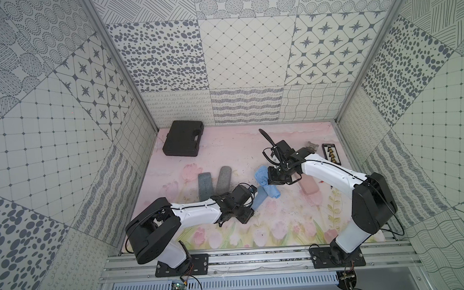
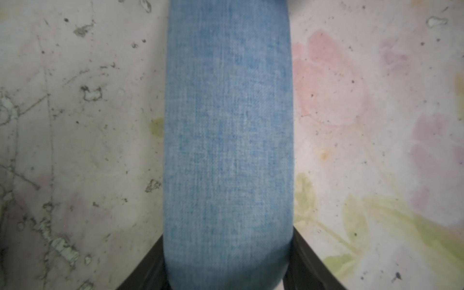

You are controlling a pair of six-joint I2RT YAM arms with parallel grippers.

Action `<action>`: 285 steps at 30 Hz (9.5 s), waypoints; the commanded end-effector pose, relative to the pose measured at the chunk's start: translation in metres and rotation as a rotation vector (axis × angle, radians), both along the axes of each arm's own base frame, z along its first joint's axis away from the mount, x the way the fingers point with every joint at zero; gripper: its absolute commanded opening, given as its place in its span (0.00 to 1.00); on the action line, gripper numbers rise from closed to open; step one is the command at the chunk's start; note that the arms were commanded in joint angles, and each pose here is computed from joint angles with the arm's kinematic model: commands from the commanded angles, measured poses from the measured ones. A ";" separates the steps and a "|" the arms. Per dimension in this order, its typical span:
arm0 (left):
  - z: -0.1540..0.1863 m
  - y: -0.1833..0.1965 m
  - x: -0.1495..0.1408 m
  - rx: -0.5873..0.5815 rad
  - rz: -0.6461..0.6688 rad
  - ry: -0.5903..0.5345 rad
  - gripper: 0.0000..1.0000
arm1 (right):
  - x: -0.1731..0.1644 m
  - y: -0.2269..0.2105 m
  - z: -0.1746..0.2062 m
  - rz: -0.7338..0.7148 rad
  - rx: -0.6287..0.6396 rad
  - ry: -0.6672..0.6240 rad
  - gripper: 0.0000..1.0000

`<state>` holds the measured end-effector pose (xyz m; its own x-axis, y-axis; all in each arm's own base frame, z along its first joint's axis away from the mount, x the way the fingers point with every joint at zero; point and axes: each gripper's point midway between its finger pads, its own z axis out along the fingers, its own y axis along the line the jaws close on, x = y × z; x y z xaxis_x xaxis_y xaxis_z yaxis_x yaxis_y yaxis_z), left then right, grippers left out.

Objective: Wipe the eyeglass case
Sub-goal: Wipe the dirt from the eyeglass case, then adjust the eyeglass case at the center of the board, then wipe the dirt from the eyeglass case.

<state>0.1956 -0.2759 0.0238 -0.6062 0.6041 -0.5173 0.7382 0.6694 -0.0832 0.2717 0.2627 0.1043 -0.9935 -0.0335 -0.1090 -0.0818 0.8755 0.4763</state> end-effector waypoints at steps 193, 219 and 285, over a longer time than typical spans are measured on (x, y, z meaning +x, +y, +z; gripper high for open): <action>0.003 -0.025 -0.014 -0.049 0.172 0.261 0.13 | -0.019 -0.020 -0.035 0.070 -0.020 0.123 0.00; 0.043 -0.079 -0.055 -0.333 0.040 0.528 0.94 | 0.046 -0.017 -0.038 0.105 -0.274 0.017 0.00; 0.011 -0.018 -0.005 -0.005 -0.098 0.110 0.21 | -0.038 0.033 -0.019 0.044 0.050 0.169 0.00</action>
<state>0.1914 -0.2857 0.0261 -0.5836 0.7024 -0.4075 0.8029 0.5742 -0.1601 0.2527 0.2634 0.0858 -0.9947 -0.0960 -0.0364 -0.1026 0.9275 0.3595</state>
